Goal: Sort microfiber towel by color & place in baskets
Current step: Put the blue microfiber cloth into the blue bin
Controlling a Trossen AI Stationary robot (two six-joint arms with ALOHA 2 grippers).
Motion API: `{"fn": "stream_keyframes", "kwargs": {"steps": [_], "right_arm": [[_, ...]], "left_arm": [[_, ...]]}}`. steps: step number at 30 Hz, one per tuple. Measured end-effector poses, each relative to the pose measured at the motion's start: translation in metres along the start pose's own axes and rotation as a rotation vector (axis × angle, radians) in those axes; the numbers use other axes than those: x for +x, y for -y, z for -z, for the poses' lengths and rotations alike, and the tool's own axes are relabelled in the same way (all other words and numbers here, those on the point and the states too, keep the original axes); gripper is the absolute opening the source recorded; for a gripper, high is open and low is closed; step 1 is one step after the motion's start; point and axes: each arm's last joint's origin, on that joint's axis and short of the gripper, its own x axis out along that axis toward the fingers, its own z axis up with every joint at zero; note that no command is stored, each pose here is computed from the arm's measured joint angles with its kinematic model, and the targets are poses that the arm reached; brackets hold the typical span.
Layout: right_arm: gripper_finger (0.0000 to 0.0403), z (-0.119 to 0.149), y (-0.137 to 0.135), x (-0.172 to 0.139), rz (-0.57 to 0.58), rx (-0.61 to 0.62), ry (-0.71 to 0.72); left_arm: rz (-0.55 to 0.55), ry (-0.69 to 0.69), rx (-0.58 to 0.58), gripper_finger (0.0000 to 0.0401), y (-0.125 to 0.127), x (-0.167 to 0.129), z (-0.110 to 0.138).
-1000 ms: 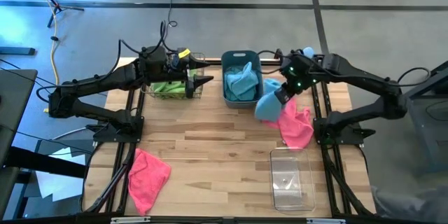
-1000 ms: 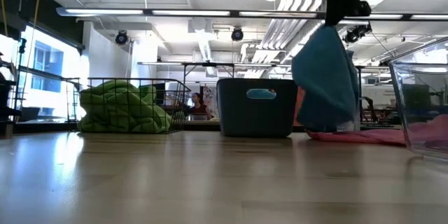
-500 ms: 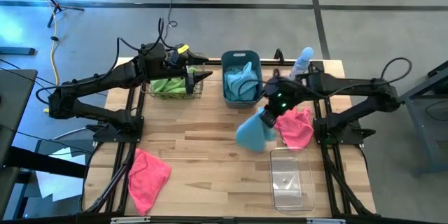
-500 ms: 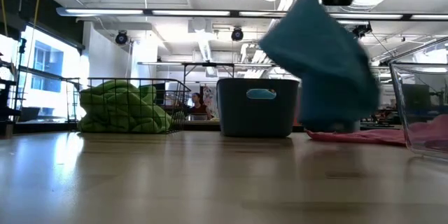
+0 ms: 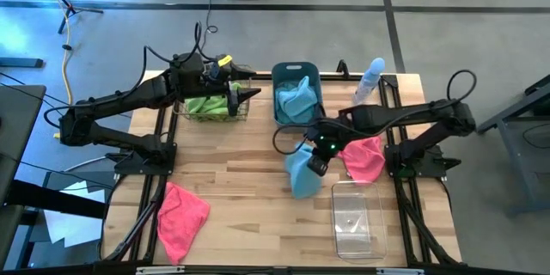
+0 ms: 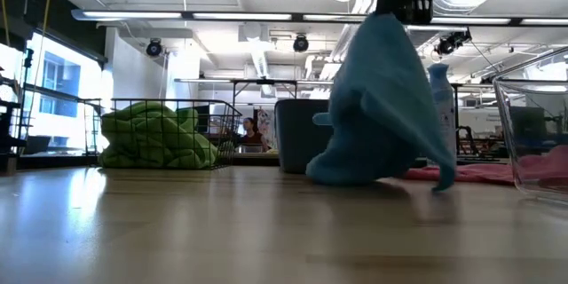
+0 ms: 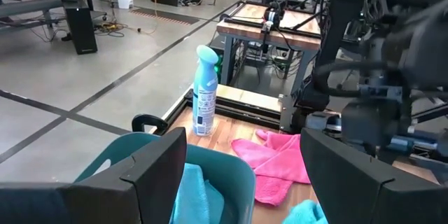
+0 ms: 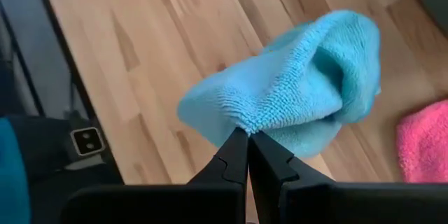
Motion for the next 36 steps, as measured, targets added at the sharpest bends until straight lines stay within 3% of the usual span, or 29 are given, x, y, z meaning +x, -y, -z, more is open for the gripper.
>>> {"fn": "stream_keyframes", "kwargs": {"steps": [13,18,26,30,36], "right_arm": [[0.0001,-0.013,0.007,0.055,0.122,-0.155,-0.082],[0.0024,-0.018,0.008,0.081,0.127,-0.237,-0.107],[0.0125,-0.021,0.014,0.112,0.186,-0.344,-0.146],[0.0193,-0.023,0.012,0.110,0.194,-0.408,-0.140],[0.0283,-0.028,0.007,0.096,0.212,-0.408,-0.151]], "left_arm": [[0.000,0.000,-0.021,0.0266,0.000,0.000,0.000],[0.000,0.000,-0.028,0.0266,0.000,0.000,0.000],[0.000,0.000,-0.030,0.0266,0.000,0.000,0.000],[0.000,0.000,-0.030,0.0266,0.000,0.000,0.000],[0.000,0.000,-0.030,0.0266,0.000,0.000,0.000]]}}
